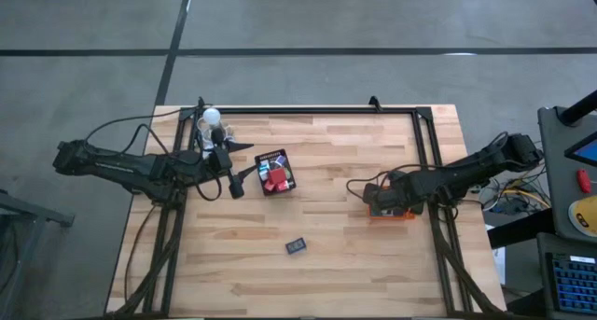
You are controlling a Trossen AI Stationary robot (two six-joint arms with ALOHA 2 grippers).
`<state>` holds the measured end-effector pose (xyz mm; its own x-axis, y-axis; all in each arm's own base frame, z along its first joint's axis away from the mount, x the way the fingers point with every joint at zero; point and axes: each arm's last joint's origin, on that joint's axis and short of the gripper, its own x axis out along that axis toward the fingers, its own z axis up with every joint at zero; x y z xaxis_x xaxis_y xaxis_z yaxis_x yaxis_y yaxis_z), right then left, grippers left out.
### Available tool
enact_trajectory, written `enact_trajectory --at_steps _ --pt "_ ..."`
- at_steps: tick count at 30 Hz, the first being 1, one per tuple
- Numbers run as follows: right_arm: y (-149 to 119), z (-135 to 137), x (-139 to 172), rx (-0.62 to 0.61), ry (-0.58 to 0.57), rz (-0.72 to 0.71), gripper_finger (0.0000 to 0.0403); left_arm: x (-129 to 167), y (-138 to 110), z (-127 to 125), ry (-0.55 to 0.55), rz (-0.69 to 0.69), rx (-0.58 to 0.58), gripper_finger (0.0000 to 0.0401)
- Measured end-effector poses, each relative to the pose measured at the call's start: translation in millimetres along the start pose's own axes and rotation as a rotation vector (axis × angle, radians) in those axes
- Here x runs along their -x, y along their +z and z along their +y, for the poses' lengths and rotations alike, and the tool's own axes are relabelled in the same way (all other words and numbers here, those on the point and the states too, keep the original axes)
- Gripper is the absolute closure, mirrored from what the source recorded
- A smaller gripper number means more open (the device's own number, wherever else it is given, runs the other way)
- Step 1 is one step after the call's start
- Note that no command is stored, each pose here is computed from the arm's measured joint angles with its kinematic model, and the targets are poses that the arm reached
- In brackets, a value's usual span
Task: Pick & Place Office items
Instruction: Put the white digital clock in the orange bin, then put the dark blue digital clock in the orange bin
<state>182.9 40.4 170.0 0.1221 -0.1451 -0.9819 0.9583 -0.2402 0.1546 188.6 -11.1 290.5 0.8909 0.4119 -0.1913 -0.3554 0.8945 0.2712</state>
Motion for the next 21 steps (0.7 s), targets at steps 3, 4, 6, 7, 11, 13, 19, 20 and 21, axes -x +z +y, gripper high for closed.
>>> enact_trajectory --at_steps 3,4,6,7,11,13,19,20,21 --pt "-0.9 3.1 4.6 -0.001 0.004 0.007 0.0177 -0.1 0.0 0.0 0.000 0.000 0.000 0.0126" --pt "-1.4 4.9 7.2 -0.001 0.009 0.010 0.0177 0.0 0.0 0.0 0.000 0.000 0.000 0.0126" --pt "-2.1 8.5 13.3 0.013 0.017 0.013 0.0176 0.0 0.0 0.0 0.000 0.000 0.000 0.0126" --pt "-2.2 9.9 16.3 0.024 0.018 0.012 0.0176 0.0 0.0 0.0 0.000 0.000 0.000 0.0126" --pt "-2.7 15.5 26.6 0.060 0.037 0.006 0.0179 0.0 0.0 0.0 0.000 0.000 0.000 0.0126" --pt "-2.5 16.4 29.9 0.072 0.033 0.003 0.0179 0.0 0.0 0.0 0.000 0.000 0.000 0.0126" --pt "-1.1 20.5 41.3 0.104 0.047 -0.039 0.0177 0.0 0.0 0.1 0.000 0.000 0.000 0.0126" --pt "-1.0 21.3 43.1 0.114 0.051 -0.046 0.0177 -0.1 0.0 0.0 0.000 0.000 0.000 0.0126" --pt "-1.0 22.0 44.7 0.124 0.053 -0.048 0.0177 -0.1 0.0 0.0 0.000 0.000 0.000 0.0126"
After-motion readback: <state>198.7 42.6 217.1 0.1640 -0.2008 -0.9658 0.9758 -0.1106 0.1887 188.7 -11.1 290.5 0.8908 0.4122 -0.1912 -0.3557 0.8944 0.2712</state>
